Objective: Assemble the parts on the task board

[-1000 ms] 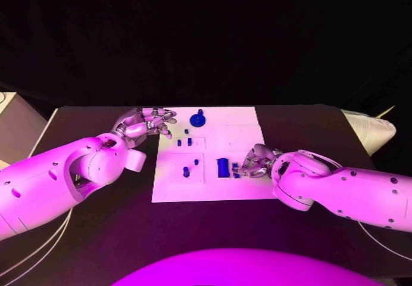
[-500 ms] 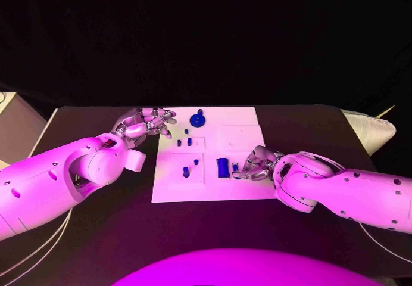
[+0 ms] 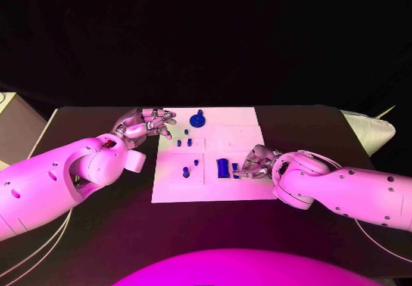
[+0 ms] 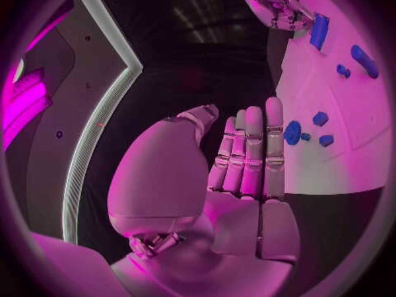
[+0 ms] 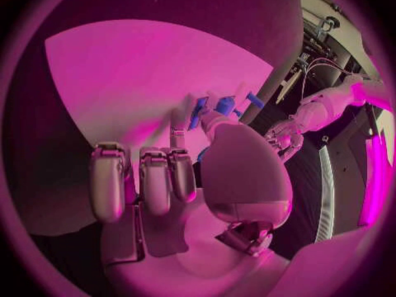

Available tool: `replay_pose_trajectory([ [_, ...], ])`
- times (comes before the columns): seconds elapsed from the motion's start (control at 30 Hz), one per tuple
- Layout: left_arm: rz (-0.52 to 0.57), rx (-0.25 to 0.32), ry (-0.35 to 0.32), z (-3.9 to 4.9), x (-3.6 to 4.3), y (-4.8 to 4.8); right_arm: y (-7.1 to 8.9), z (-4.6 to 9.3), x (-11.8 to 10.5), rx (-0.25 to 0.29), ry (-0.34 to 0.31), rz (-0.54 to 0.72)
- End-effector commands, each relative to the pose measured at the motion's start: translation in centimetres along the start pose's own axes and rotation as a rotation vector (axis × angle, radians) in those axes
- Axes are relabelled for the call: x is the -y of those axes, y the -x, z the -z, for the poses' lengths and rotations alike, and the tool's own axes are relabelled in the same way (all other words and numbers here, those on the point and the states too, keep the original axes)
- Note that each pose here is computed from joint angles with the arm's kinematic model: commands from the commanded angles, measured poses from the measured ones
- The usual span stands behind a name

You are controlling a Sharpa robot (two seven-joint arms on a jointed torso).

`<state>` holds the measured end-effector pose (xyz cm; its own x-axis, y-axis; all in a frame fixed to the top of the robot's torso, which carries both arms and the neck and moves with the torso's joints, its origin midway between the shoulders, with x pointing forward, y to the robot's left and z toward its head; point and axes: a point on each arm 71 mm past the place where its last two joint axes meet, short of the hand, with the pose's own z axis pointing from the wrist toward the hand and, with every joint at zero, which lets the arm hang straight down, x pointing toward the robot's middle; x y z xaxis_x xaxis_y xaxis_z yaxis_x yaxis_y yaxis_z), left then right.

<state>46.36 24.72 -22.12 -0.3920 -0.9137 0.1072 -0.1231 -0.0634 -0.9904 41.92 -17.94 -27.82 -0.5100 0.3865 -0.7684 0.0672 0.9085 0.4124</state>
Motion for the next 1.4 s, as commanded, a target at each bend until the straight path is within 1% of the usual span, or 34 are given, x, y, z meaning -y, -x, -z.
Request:
replay_pose_trajectory([
  [0.03, 0.003, -0.02, -0.005, -0.07, 0.04, -0.28, -0.1, -0.3, 0.1, -0.004, -0.002, 0.005],
  [0.2, 0.003, -0.019, -0.005, -0.08, 0.02, -0.28, 0.0, -0.6, 0.2, 0.002, -0.004, 0.004],
  [0.37, 0.004, -0.02, -0.005, -0.09, 0.01, -0.31, -0.1, -0.8, 0.2, -0.007, 0.0, 0.01],
  [0.53, 0.004, -0.019, -0.006, -0.09, 0.0, -0.31, 0.0, -0.8, 0.2, 0.002, 0.016, -0.002],
  [0.63, 0.004, -0.018, -0.007, -0.09, -0.02, -0.27, 0.3, -0.6, 0.3, 0.028, 0.033, -0.035],
  [0.73, 0.003, -0.015, -0.008, -0.09, -0.06, -0.18, 0.8, -0.4, 0.4, 0.066, 0.053, -0.081],
  [0.83, 0.004, -0.007, -0.009, -0.14, -0.14, 0.0, 1.6, -0.2, 0.6, 0.125, 0.085, -0.158],
  [0.9, 0.005, -0.002, -0.01, -0.19, -0.2, 0.12, 2.0, -0.1, 0.7, 0.149, 0.103, -0.191],
  [1.0, 0.009, 0.008, -0.011, -0.33, -0.35, 0.34, 2.7, -0.2, 0.8, 0.195, 0.147, -0.251],
  [1.2, 0.02, 0.051, -0.023, -1.04, -0.87, 0.82, 4.0, -1.2, 1.2, 0.249, 0.255, -0.38],
  [1.3, 0.026, 0.07, -0.032, -1.37, -1.09, 1.05, 4.7, -1.7, 1.5, 0.274, 0.291, -0.428],
  [1.4, 0.03, 0.102, -0.046, -1.84, -1.42, 1.49, 5.9, -2.7, 2.3, 0.299, 0.321, -0.498],
])
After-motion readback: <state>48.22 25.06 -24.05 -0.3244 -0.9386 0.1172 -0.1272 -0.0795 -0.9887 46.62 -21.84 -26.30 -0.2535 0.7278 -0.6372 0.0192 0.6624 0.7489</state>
